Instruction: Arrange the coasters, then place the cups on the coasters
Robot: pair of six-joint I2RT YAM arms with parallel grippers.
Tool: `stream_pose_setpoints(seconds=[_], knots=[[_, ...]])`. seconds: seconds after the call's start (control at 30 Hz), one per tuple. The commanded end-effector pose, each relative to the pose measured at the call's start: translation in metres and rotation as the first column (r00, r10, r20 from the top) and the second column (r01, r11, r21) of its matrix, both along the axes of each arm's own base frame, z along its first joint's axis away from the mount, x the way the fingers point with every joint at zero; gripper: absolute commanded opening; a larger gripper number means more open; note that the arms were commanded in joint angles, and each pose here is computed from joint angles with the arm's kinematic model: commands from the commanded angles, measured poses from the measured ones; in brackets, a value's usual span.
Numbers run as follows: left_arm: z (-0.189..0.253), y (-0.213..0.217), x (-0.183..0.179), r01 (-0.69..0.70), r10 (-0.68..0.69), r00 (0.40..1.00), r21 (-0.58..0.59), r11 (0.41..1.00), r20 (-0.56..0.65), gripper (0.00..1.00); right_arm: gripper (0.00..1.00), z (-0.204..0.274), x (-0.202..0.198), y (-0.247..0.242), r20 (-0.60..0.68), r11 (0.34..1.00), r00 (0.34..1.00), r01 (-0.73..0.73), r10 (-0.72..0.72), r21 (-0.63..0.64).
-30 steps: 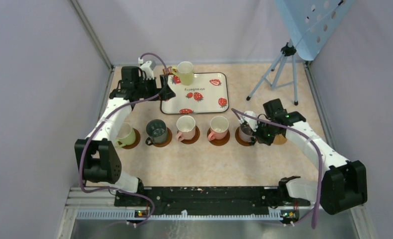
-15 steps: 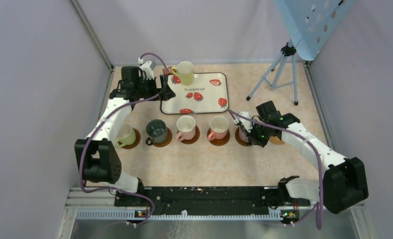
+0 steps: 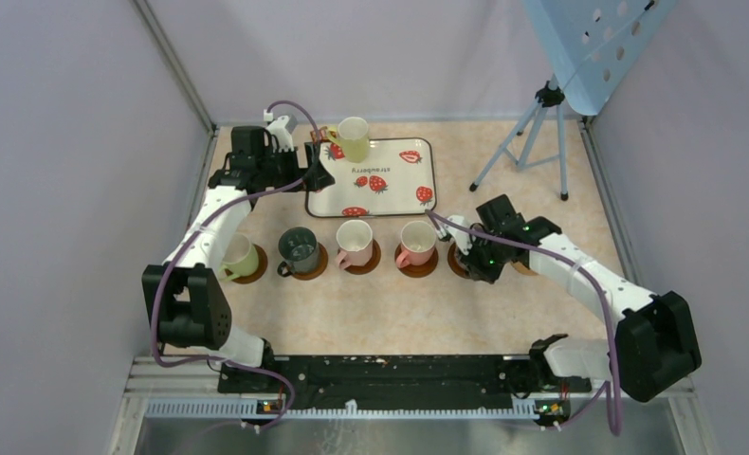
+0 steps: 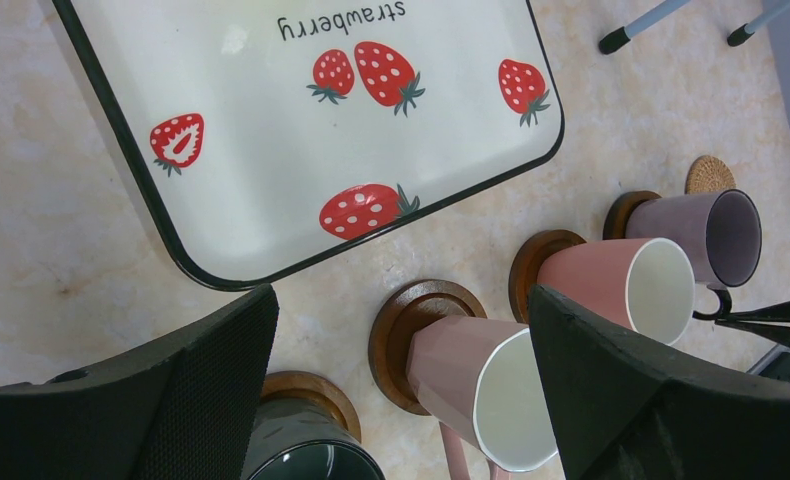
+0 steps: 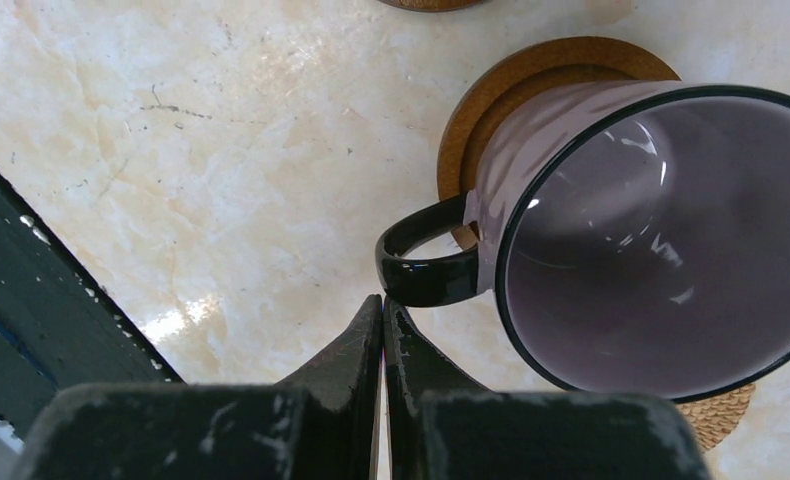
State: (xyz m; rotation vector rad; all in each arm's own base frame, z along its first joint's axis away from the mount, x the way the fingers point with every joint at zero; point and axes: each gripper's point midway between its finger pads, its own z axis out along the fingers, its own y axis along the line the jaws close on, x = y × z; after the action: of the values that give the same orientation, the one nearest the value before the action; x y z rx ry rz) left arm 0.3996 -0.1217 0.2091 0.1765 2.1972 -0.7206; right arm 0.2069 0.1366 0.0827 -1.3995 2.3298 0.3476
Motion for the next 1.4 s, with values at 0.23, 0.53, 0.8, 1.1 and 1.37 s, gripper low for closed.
stream_pose_setpoints(seconds=[0.23, 0.53, 0.8, 1.1, 1.37], knots=[[0.024, 0.002, 0.01, -0.002, 0.002, 0.997, -0.002, 1.0, 0.075, 0.99, 0.02, 0.013, 0.013, 0.028, 0.03, 0.997, 1.0, -0.003, 0.001, 0.076], [0.026, 0.006, 0.019, 0.022, -0.028, 0.994, 0.056, 0.998, 0.102, 0.99, 0.13, 0.03, 0.007, 0.041, 0.029, 0.988, 0.998, -0.06, 0.057, 0.142], [0.014, 0.023, 0.065, 0.13, -0.166, 0.981, 0.291, 0.948, 0.1, 0.99, 0.32, 0.087, 0.004, 0.066, 0.081, 0.947, 0.992, -0.121, 0.101, 0.297], [-0.004, 0.02, 0.127, 0.356, -0.477, 0.867, 0.493, 0.794, 0.143, 0.99, 0.56, 0.131, 0.029, 0.09, 0.097, 0.914, 0.995, -0.063, 0.027, 0.402], [-0.009, 0.022, 0.175, 0.396, -0.713, 0.633, 0.666, 0.632, 0.3, 0.99, 0.57, 0.136, 0.05, 0.08, 0.085, 0.914, 0.995, 0.011, -0.049, 0.405]])
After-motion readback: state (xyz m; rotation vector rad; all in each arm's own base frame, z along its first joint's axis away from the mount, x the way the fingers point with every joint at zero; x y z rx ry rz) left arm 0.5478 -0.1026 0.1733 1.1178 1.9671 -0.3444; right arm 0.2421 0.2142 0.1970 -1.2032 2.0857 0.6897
